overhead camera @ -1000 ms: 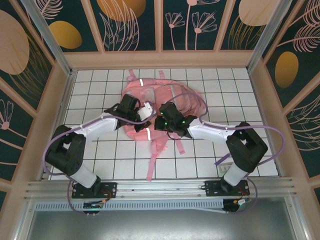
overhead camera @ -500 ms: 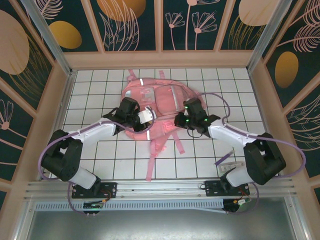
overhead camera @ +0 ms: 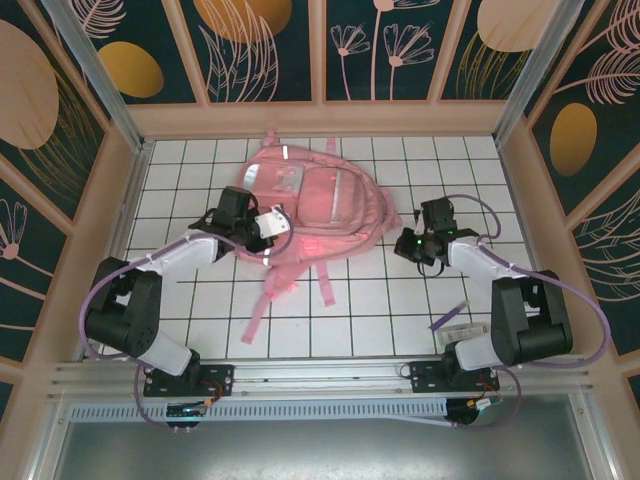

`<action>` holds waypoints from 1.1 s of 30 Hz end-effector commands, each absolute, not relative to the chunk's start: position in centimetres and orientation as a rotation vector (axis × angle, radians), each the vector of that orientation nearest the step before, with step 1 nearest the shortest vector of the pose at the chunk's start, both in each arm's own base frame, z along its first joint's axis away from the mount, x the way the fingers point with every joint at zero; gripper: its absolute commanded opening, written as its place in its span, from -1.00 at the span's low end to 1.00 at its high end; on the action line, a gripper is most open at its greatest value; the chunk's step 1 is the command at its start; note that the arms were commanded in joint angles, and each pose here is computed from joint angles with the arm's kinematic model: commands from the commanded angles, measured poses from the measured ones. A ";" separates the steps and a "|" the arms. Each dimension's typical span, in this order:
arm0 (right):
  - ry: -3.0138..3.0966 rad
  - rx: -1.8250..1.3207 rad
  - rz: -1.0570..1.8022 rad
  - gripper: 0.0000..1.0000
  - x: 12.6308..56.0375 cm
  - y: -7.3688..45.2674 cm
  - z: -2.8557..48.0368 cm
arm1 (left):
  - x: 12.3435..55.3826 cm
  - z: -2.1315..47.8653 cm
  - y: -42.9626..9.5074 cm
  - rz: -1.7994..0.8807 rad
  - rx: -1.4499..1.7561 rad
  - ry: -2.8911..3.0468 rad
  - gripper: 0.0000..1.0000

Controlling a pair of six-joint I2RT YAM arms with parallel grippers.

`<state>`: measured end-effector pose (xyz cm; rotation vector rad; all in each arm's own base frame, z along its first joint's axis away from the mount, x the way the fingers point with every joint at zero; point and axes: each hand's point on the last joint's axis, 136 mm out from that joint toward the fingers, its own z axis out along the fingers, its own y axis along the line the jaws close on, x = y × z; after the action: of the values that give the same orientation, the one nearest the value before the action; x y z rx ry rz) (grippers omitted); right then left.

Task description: Pack the student bag

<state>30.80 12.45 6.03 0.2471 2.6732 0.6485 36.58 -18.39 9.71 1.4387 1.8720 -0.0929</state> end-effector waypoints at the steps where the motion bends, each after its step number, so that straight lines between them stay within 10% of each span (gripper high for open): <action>1: 2.678 0.036 0.775 -1.00 29.9 15.5 7.4 | 40.9 15.0 -18.2 -0.064 1.310 1.777 -0.76; 6: 2.521 -0.187 0.734 -0.41 31.1 17.6 11.6 | 40.1 18.4 -19.2 -0.178 1.237 1.754 -0.34; 12: 2.395 -0.528 0.646 -0.20 33.4 18.8 13.8 | 33.5 20.6 -21.7 -0.484 1.313 1.618 0.39; 22: 2.337 -0.887 0.560 -0.15 37.8 21.6 12.4 | 39.3 20.5 -18.7 -0.605 0.398 2.053 0.42; 33: 2.594 -1.003 0.437 0.01 37.3 23.5 9.5 | 36.2 12.4 -14.0 -0.647 -0.466 2.430 0.37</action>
<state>38.79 24.80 10.60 -0.9589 2.4755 0.5251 37.68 -16.24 13.71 -0.1199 2.3870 -0.6631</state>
